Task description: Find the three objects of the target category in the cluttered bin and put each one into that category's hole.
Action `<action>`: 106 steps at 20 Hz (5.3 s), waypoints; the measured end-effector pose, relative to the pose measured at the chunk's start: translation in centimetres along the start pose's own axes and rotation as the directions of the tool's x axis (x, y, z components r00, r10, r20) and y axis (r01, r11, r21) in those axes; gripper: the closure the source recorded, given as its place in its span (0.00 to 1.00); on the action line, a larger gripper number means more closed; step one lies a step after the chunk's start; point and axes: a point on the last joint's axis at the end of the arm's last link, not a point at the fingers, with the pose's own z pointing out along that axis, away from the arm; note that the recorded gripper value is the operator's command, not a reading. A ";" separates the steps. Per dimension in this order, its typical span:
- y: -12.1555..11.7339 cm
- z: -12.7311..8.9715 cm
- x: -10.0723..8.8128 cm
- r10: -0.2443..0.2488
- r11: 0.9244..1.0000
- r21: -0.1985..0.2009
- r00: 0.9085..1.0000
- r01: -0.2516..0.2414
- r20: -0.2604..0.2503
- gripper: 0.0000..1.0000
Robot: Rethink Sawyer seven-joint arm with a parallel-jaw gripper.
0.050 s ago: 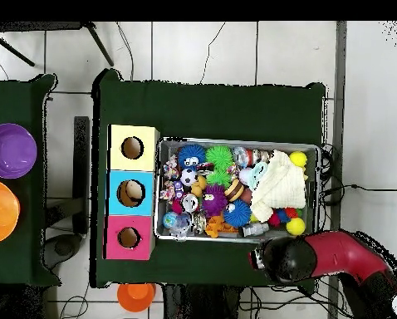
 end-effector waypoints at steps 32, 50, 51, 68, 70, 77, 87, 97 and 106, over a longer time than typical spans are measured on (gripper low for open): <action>-8.4 -0.8 -12.9 -0.059 0.996 -0.026 0.890 0.079 0.451 0.00; -12.7 3.0 -15.7 -0.375 0.927 0.177 0.831 0.331 0.410 0.00; -12.8 3.1 -15.7 -0.375 0.927 0.178 0.833 0.331 0.406 0.00; -12.4 4.7 -16.4 -0.386 0.922 0.182 0.849 0.342 0.361 1.00; -12.4 4.7 -16.4 -0.385 0.922 0.182 0.850 0.341 0.360 1.00; -12.0 2.7 -15.1 -0.381 0.924 0.175 0.854 0.340 0.355 1.00; -7.0 -3.8 -8.5 -0.406 0.914 0.140 0.864 0.382 0.297 1.00; 2.0 -7.3 -7.1 -0.480 0.877 0.118 0.841 0.466 0.250 1.00; 11.5 -9.7 -9.2 -0.540 0.841 0.155 0.792 0.518 0.283 1.00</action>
